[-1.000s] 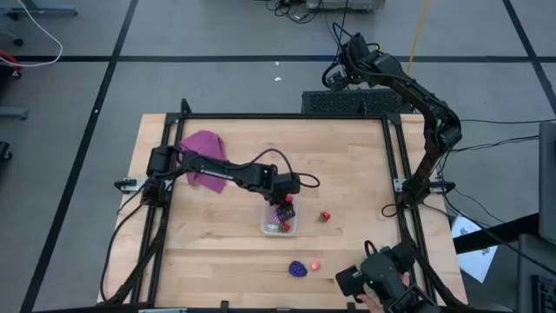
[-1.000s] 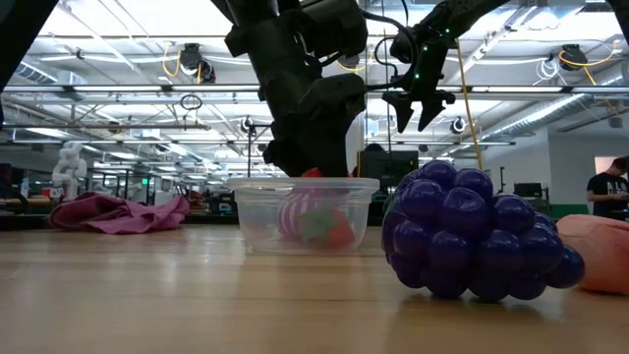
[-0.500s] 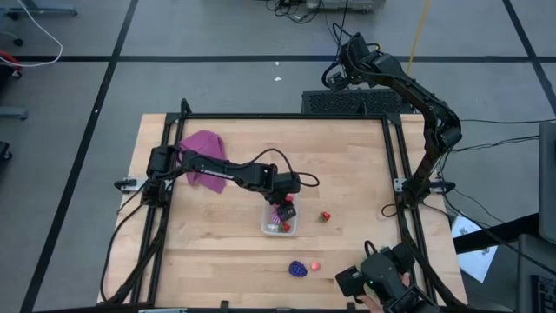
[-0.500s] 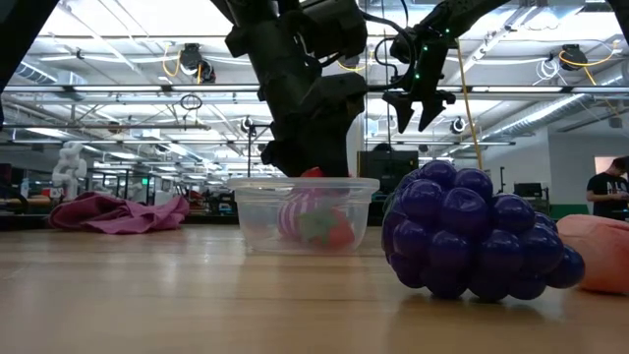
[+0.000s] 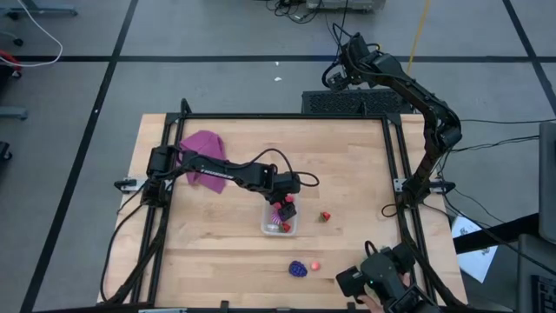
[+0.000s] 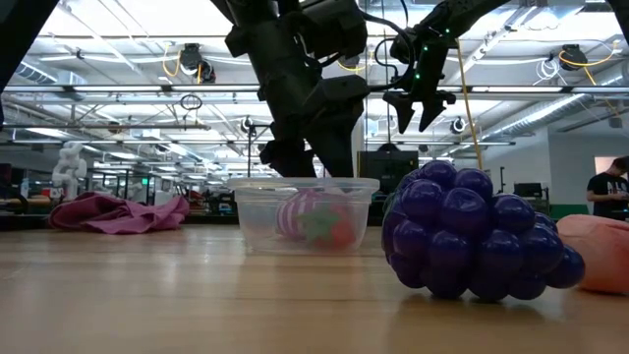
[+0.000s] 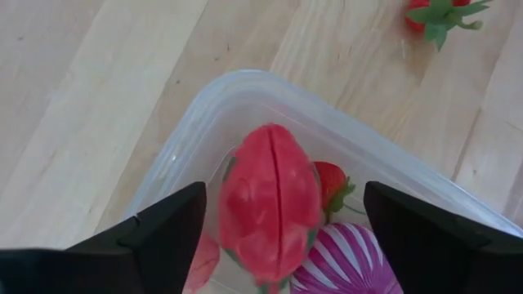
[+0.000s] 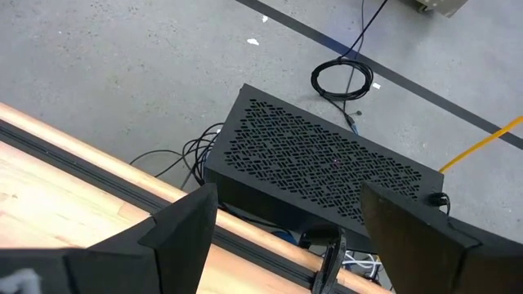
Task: Pick and placing Produce into tupperware
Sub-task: Put the strawberry into the transparent bin
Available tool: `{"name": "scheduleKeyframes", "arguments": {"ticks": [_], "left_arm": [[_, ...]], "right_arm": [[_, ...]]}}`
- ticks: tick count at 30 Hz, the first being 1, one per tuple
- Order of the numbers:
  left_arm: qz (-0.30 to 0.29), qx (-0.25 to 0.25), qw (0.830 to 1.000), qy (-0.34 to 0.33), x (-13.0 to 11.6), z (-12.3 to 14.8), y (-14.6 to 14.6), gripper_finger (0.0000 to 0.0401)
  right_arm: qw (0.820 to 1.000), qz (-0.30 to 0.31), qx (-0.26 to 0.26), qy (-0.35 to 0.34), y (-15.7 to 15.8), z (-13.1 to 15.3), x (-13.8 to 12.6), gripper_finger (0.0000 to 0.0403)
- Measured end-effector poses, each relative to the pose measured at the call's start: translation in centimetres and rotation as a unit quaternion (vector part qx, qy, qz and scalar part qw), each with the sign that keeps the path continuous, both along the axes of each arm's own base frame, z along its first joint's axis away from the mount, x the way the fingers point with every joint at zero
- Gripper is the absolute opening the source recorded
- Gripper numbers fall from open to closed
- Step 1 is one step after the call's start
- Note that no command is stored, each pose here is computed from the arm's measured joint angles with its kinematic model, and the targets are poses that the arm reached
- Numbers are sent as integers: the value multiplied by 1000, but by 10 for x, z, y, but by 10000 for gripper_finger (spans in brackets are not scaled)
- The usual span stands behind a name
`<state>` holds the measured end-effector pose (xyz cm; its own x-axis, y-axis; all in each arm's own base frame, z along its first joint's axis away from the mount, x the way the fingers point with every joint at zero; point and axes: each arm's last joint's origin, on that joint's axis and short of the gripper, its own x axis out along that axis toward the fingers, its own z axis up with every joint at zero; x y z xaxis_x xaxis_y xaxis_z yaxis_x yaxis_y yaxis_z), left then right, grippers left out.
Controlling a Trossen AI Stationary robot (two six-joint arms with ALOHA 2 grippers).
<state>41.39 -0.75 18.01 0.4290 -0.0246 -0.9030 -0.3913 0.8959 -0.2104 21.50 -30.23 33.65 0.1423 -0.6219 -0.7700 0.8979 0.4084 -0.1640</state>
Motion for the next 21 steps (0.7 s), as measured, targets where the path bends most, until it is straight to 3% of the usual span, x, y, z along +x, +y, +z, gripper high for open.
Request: {"name": "scheduleKeyframes", "arguments": {"ticks": [6, 13, 16, 21], "left_arm": [[-1, -1, 1000, -13, -5, 16, -1, 343], [-3, 17, 996, -85, -20, 68, -11, 329], [-5, 36, 992, -125, -25, 85, -24, 319], [-52, 27, 981, -182, -26, 99, -60, 302]], "right_arm": [[1000, 0, 0, 0, 0, 0, 0, 293], [1000, 0, 0, 0, 0, 0, 0, 293], [1000, 0, 0, 0, 0, 0, 0, 293], [1000, 0, 3, 2, 0, 0, 0, 293]]}}
